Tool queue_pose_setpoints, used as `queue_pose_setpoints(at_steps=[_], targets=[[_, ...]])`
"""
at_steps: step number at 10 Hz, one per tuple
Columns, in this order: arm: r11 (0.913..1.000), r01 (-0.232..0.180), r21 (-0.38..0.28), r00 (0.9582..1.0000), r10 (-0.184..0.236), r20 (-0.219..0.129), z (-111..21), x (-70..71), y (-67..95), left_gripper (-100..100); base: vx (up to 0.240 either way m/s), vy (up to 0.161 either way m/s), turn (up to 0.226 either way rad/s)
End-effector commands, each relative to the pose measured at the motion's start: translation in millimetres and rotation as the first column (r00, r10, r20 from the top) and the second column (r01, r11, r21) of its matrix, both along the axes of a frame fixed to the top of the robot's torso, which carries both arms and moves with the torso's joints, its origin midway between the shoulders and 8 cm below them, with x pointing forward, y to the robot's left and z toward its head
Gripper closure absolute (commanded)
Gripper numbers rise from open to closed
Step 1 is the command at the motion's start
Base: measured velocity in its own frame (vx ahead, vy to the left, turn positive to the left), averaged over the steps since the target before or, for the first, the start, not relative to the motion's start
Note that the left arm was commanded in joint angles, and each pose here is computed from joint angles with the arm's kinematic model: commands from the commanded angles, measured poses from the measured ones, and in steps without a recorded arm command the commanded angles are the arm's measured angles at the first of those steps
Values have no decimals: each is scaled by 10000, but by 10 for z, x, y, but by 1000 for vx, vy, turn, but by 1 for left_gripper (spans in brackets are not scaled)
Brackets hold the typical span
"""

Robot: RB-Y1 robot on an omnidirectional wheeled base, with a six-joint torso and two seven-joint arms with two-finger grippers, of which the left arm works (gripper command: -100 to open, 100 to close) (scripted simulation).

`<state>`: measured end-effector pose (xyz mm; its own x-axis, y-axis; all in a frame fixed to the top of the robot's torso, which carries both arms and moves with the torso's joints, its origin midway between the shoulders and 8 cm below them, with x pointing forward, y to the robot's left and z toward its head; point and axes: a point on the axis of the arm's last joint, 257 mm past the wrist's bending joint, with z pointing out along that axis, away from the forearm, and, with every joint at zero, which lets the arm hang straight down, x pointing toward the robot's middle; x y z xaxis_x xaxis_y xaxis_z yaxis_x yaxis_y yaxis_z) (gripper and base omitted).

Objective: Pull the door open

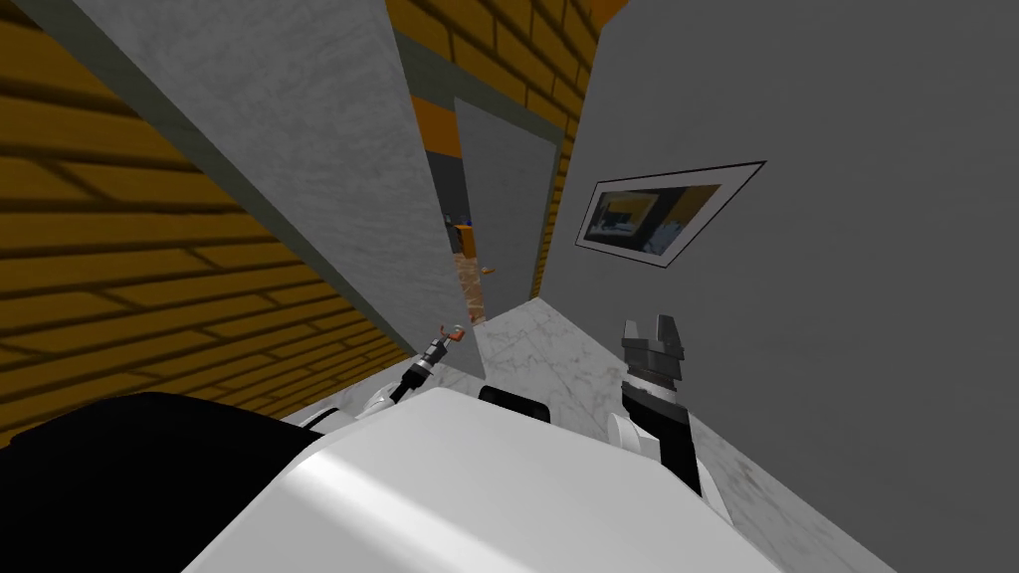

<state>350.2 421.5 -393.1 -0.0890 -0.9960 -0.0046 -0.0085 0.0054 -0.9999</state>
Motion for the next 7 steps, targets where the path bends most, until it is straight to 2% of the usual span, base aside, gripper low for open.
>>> queue_pose_setpoints(at_steps=[1,2,3,4,6,7], targets=[[9999,76,-66,10000,-75,39,-8,-76,-17,100,-104,52,-156],[10000,31,-65,10000,-31,51,-3,-171,41,100,-140,63,-274],[10000,31,-65,10000,-31,51,-3,-171,41,100,-102,50,-92],[10000,-25,-61,10000,25,66,6,-295,114,100,-136,57,-224],[10000,-73,-53,9999,73,81,17,-407,179,100,-198,77,-208],[10000,-72,-38,9999,72,107,26,-362,166,100,-82,20,-20]])
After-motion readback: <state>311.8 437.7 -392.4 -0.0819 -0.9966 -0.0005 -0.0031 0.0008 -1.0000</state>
